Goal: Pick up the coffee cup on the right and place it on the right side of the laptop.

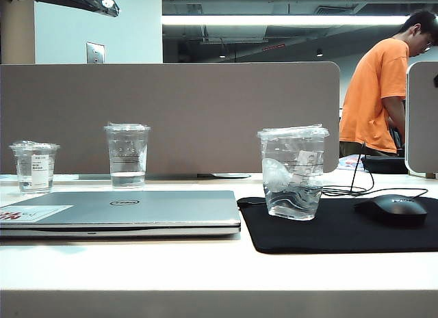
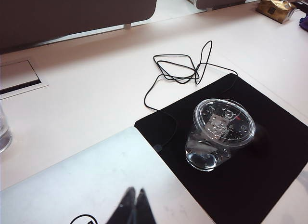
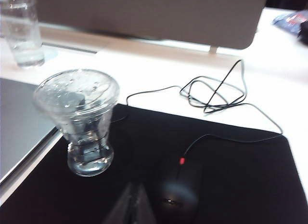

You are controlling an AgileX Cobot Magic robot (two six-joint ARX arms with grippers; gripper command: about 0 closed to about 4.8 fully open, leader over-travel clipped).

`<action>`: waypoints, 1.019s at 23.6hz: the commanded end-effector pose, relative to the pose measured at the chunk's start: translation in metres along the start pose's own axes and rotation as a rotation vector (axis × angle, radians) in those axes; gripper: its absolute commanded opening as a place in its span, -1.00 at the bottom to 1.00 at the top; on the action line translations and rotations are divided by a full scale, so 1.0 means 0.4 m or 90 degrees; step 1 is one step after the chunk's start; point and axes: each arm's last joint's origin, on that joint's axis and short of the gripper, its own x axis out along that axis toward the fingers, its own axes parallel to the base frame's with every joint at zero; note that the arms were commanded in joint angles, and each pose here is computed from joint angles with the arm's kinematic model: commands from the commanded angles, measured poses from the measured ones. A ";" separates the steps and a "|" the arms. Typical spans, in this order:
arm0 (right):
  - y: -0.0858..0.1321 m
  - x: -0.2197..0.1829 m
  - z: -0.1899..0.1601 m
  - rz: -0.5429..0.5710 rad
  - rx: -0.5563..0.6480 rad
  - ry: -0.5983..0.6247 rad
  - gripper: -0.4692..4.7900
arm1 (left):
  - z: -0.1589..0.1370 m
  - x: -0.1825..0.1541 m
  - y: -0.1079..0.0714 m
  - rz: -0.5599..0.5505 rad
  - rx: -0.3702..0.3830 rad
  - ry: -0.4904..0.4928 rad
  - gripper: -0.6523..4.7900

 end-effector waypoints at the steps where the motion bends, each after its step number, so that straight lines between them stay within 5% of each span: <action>1: -0.023 -0.021 -0.019 -0.012 0.004 -0.032 -0.85 | 0.008 -0.003 -0.001 -0.004 0.007 -0.012 -0.78; 9: -0.062 -0.067 -0.055 -0.110 0.004 -0.114 -0.85 | 0.008 -0.003 -0.001 -0.004 0.007 -0.012 -0.78; 24: -0.049 -0.068 -0.088 -0.086 0.080 -0.145 -0.86 | 0.008 -0.003 -0.001 -0.004 0.007 -0.012 -0.78</action>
